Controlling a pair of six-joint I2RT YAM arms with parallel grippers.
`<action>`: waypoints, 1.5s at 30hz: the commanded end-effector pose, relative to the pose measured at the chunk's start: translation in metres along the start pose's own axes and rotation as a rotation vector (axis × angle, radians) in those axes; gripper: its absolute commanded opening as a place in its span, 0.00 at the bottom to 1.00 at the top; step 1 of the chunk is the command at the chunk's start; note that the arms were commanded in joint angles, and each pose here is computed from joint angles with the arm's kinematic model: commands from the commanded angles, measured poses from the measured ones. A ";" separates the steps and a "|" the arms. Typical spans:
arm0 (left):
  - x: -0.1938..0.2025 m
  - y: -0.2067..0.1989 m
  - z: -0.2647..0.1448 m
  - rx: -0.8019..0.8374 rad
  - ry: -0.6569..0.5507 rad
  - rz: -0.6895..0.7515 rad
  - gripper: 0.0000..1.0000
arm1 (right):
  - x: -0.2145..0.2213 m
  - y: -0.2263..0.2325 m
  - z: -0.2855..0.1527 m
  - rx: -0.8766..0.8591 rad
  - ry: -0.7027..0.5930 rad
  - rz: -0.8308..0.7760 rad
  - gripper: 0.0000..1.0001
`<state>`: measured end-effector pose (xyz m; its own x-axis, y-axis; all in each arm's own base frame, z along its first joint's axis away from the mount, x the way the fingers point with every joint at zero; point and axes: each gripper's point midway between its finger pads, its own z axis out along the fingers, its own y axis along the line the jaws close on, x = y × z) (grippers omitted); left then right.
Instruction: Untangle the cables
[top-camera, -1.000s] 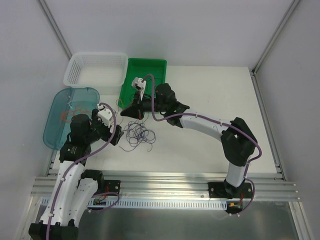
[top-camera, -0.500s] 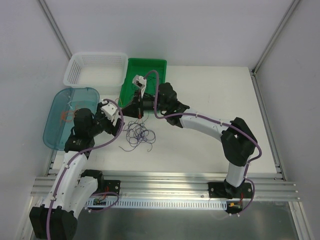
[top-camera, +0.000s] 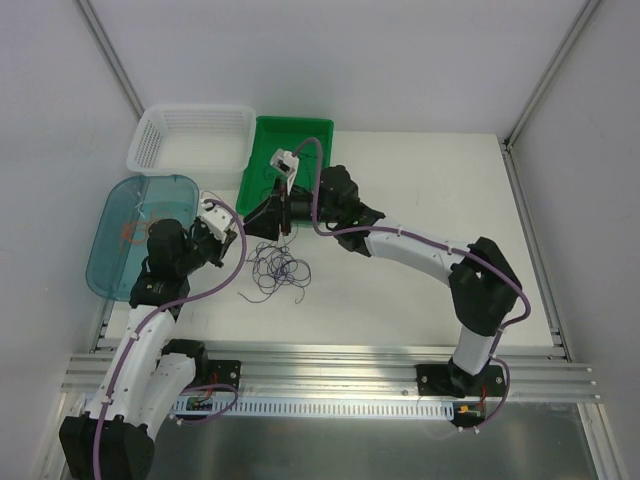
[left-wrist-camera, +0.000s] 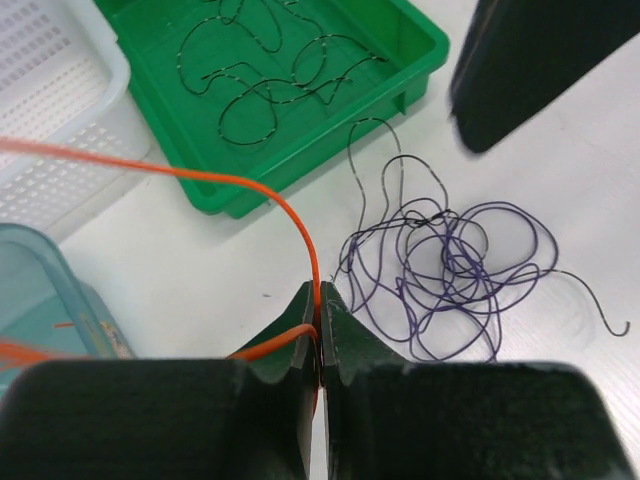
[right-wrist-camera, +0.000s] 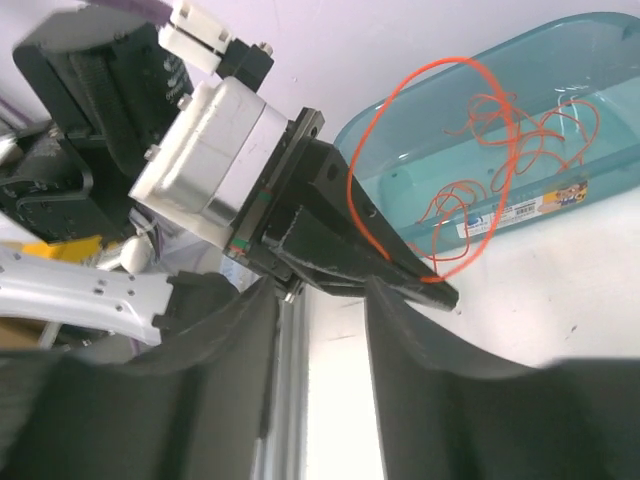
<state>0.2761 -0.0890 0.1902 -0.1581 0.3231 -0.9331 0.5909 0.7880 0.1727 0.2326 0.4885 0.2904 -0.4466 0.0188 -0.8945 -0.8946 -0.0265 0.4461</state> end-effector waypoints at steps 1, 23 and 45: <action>-0.009 0.021 -0.004 -0.122 -0.022 0.014 0.00 | -0.039 0.017 -0.022 0.025 -0.074 -0.055 0.50; 0.081 0.205 -0.110 -1.088 0.367 -0.512 0.97 | 0.088 0.007 -0.184 0.512 0.353 -0.061 0.81; -0.016 0.072 -0.031 -0.376 -0.010 -0.475 0.99 | 0.161 -0.102 -0.066 0.683 0.480 0.137 0.79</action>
<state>0.2974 0.0080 0.2260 -0.3304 -0.1674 -0.9289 -0.0158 0.9850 -0.1718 0.2309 0.4079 0.0937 -0.6167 -0.4529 -0.6439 -0.7560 0.5686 0.3241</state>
